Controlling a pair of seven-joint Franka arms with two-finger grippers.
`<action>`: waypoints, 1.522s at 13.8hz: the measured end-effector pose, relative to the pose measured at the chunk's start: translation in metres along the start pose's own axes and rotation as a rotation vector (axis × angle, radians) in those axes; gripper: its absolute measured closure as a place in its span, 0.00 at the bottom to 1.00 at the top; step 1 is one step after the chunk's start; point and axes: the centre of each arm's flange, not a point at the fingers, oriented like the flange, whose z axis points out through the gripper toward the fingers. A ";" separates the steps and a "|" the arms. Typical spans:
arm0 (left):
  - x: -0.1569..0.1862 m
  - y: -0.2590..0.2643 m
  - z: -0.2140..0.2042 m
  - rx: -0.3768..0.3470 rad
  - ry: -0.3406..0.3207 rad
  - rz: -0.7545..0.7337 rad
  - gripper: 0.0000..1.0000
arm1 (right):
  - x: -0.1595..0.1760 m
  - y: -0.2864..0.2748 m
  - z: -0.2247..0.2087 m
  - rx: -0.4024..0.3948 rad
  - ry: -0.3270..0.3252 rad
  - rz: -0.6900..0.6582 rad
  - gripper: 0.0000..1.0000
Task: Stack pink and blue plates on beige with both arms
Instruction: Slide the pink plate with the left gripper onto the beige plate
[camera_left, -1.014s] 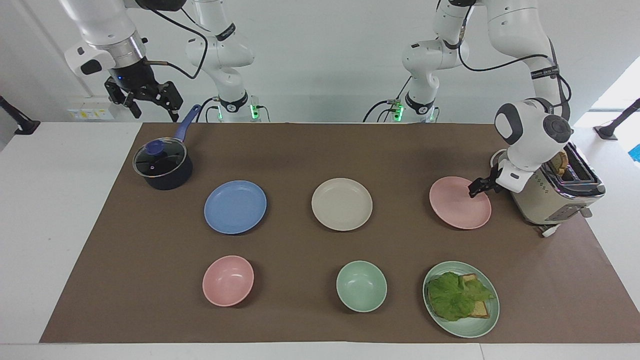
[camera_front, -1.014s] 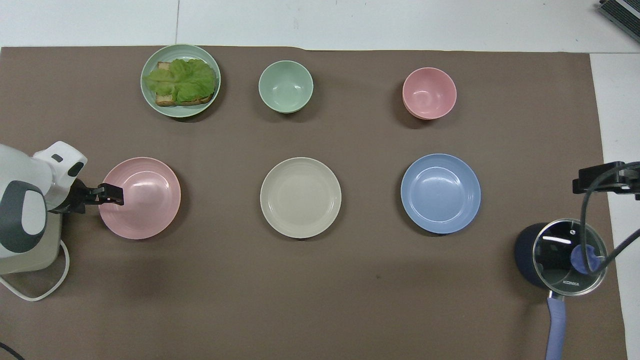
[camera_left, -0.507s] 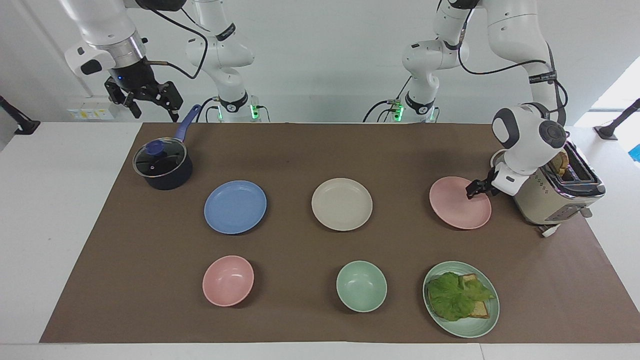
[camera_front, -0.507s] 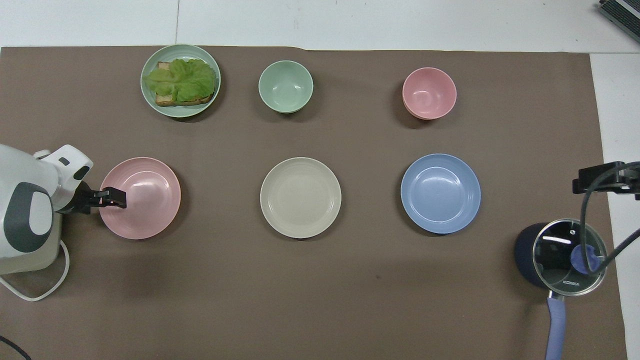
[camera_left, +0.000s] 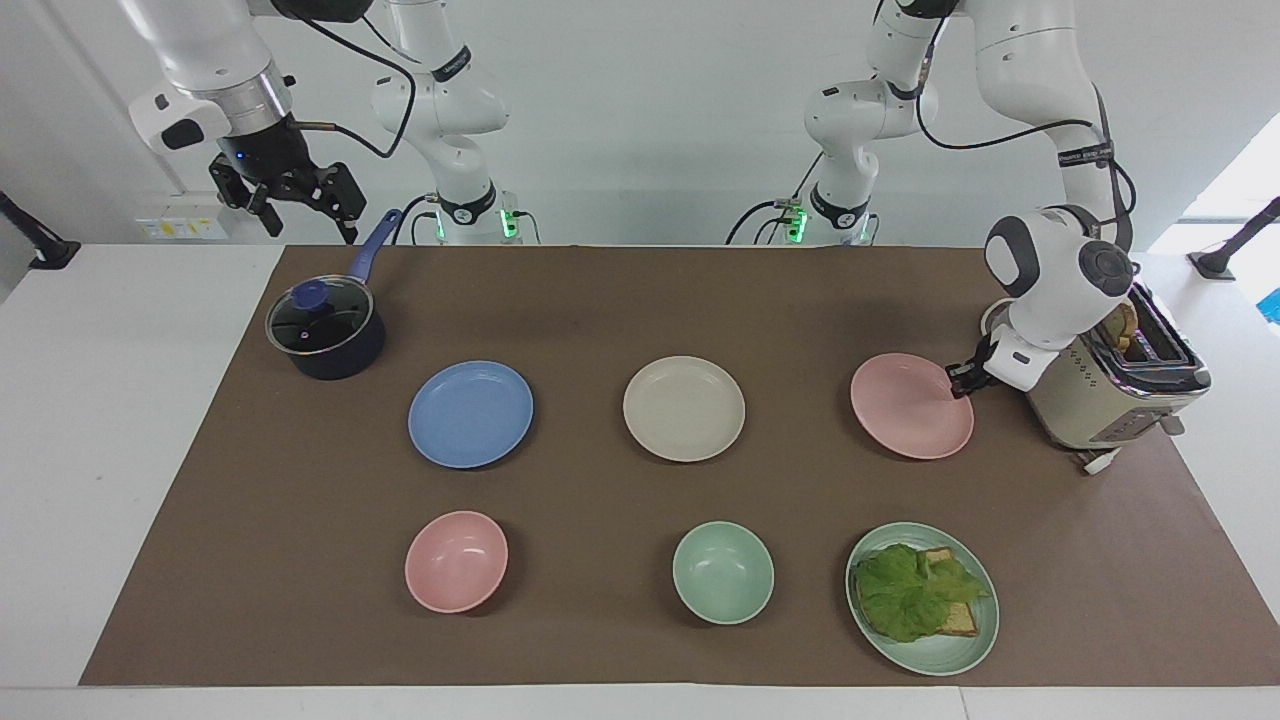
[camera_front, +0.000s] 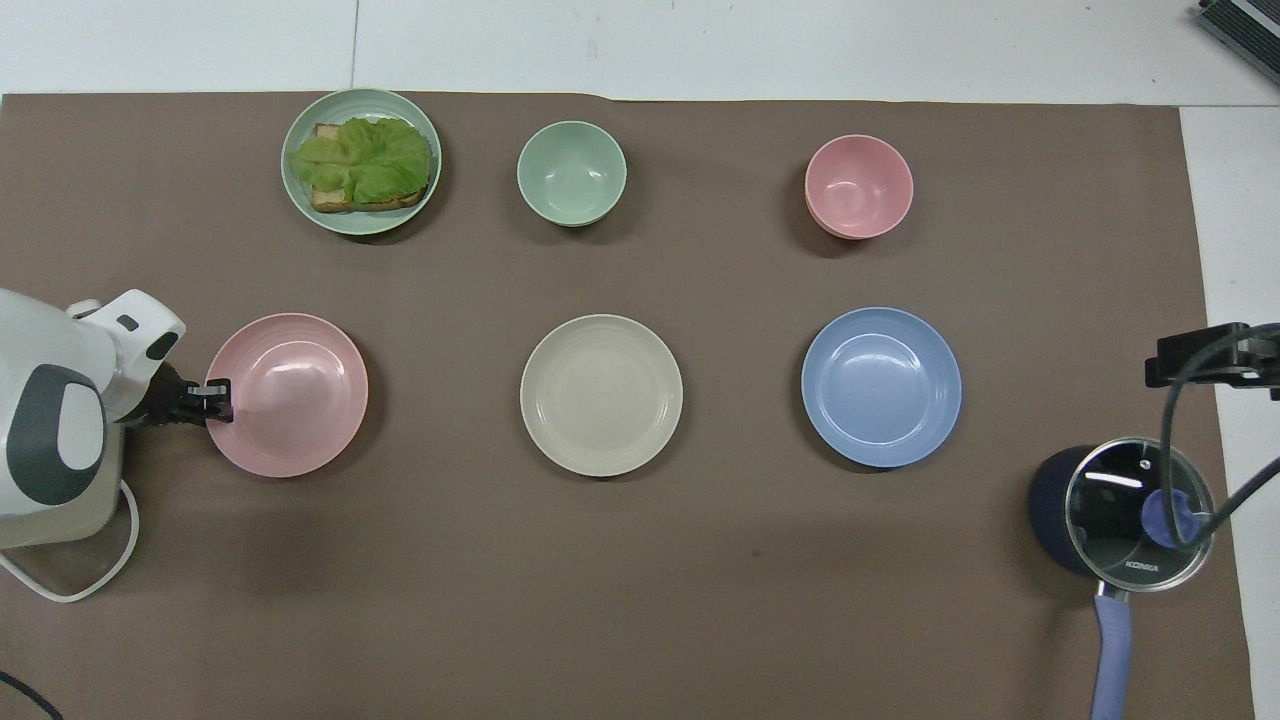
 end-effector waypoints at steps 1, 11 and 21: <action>-0.001 0.000 -0.002 0.000 -0.004 0.000 0.94 | 0.000 0.000 0.000 0.000 0.000 0.000 0.00; 0.008 0.024 -0.076 -0.051 -0.144 0.020 0.96 | 0.000 0.000 0.000 0.000 0.000 0.000 0.00; -0.022 0.173 -0.132 -0.189 -0.106 0.014 0.96 | 0.000 0.000 0.000 0.000 0.000 0.000 0.00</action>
